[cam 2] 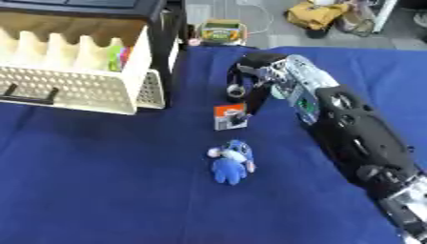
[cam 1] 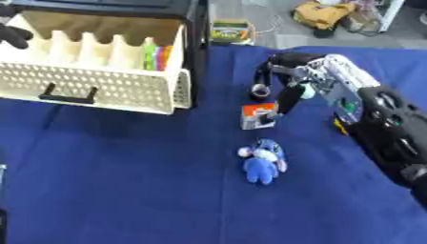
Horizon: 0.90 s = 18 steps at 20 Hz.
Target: Pick up objects from table and place into drawer.
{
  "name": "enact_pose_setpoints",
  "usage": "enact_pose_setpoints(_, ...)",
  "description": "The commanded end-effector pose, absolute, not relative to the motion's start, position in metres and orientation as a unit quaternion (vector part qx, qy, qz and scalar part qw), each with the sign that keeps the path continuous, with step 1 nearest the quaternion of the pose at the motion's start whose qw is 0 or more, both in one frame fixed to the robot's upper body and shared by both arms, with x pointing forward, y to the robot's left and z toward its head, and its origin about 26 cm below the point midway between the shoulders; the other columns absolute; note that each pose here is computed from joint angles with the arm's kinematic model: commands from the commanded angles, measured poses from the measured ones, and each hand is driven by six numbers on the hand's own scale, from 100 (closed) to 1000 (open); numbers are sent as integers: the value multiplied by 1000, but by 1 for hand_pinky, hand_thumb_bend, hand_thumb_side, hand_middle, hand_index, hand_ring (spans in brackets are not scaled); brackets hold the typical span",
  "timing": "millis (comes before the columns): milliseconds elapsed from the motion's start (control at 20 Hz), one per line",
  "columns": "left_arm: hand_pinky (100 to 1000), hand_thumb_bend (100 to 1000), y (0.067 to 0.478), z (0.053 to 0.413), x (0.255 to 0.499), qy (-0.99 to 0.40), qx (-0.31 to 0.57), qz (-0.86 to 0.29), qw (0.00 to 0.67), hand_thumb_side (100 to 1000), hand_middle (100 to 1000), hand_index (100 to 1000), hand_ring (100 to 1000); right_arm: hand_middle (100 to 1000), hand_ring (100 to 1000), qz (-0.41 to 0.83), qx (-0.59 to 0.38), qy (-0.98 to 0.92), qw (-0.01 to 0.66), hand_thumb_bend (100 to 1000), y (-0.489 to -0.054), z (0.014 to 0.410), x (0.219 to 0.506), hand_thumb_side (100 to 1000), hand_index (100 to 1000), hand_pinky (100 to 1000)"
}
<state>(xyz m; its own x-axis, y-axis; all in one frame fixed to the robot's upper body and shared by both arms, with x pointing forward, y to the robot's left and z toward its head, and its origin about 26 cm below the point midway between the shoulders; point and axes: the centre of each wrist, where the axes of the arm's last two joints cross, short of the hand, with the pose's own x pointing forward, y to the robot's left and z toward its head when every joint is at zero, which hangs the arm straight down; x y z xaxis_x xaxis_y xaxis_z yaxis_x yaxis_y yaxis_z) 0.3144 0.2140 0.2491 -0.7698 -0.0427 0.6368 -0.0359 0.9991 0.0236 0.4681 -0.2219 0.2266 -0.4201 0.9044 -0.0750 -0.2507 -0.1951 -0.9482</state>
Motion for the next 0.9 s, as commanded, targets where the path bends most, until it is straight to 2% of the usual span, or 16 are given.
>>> enact_pose_setpoints(50,552,100,216,255,312,-945,19,-7,328,1000,500,819,383,630,277,694,-351,-474,413,686,-226,241,471,292,755,100)
enact_pose_setpoints(200,550,100,216,255,312,-944,17,-7,329,1000,500,819,383,586,262,698,-344,-469,418,702,-229,244,472,293,708,100)
enact_pose_setpoints(400,550,100,216,255,312,-944,17,-7,330,1000,501,819,384,516,249,703,-330,-471,419,679,-230,249,470,297,657,100)
enact_pose_setpoints(900,550,100,216,253,312,-943,14,-7,332,1000,500,819,385,539,241,687,-322,-479,441,676,-230,246,470,309,665,100)
